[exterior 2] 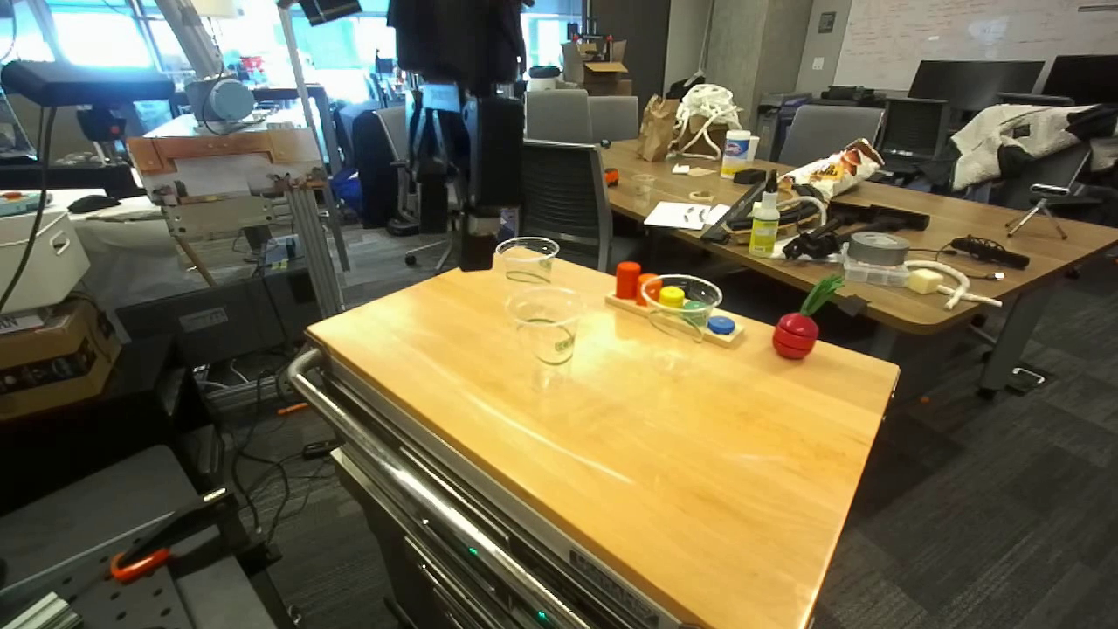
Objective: Put the cups one inside the other
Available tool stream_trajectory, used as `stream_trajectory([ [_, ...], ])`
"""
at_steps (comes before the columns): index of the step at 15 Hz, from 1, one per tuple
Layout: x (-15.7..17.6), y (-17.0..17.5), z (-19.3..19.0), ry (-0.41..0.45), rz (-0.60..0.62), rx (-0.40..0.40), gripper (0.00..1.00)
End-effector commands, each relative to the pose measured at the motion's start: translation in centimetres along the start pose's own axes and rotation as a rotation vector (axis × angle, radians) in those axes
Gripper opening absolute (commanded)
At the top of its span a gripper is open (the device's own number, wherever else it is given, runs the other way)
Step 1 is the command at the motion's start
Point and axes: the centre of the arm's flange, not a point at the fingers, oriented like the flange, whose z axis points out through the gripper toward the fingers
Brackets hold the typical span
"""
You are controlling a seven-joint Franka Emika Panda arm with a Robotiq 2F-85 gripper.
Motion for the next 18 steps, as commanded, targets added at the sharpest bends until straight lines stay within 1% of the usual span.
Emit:
stream_trajectory([
  [1, 4.6, -2.2, 0.6, 0.045, 0.074, 0.041, 1.00],
  [5, 8.1, -4.1, 3.0, 0.037, 0.102, 0.048, 1.00],
  [10, 11.7, -6.6, 5.6, 0.015, 0.079, 0.046, 1.00],
  [15, 13.8, -7.9, 7.9, -0.026, 0.053, 0.037, 1.00],
  [16, 13.9, -8.0, 8.6, -0.038, 0.049, 0.038, 0.89],
  [17, 14.1, -8.0, 9.2, -0.047, 0.049, 0.037, 0.73],
  [18, 14.2, -8.0, 9.9, -0.059, 0.045, 0.034, 0.66],
])
